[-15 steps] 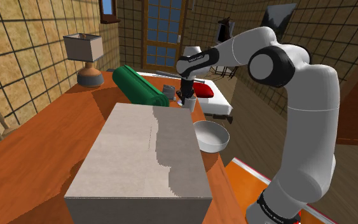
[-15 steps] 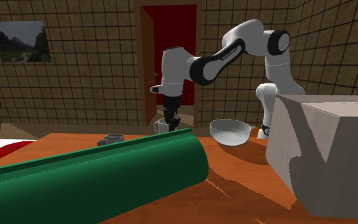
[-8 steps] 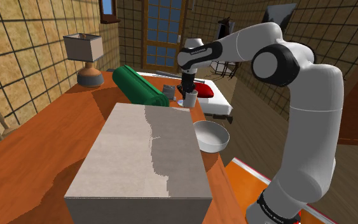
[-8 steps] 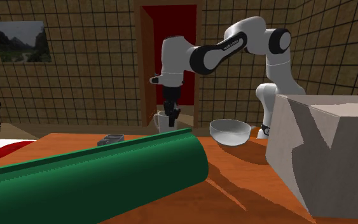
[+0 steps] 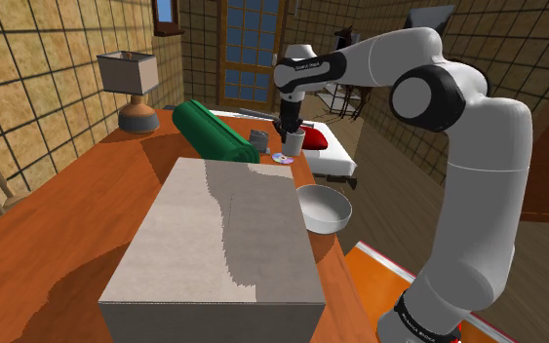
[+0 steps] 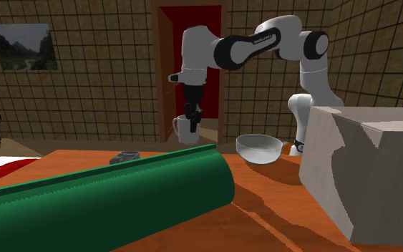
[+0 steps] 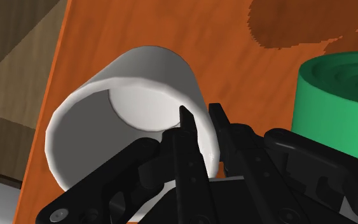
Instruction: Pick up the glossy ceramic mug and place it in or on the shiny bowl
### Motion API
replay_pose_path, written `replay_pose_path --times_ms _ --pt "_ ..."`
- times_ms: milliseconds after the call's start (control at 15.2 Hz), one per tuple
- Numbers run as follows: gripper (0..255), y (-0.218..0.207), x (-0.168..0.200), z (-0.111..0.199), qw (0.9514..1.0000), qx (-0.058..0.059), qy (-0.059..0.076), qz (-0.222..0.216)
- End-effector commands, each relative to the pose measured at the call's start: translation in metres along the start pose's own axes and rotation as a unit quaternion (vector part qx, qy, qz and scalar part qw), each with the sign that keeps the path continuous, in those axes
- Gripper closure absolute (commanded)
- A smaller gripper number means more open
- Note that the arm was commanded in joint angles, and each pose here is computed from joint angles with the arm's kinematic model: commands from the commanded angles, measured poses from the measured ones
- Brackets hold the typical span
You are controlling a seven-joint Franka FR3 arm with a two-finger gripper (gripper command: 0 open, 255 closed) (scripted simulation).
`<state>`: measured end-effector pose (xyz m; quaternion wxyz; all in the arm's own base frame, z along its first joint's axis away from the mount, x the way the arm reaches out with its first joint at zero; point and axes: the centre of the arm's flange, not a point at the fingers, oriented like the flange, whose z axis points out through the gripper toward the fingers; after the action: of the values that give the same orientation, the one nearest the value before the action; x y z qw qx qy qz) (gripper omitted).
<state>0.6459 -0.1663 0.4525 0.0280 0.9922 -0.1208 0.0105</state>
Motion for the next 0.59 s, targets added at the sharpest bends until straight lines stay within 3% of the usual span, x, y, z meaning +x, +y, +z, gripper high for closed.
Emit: replay_pose_path --times_ms 0,528 --pt "255 0.001 0.0 -0.011 1.0 0.0 0.0 0.0" --pt "255 0.003 0.002 -0.051 1.0 0.0 0.0 0.0"
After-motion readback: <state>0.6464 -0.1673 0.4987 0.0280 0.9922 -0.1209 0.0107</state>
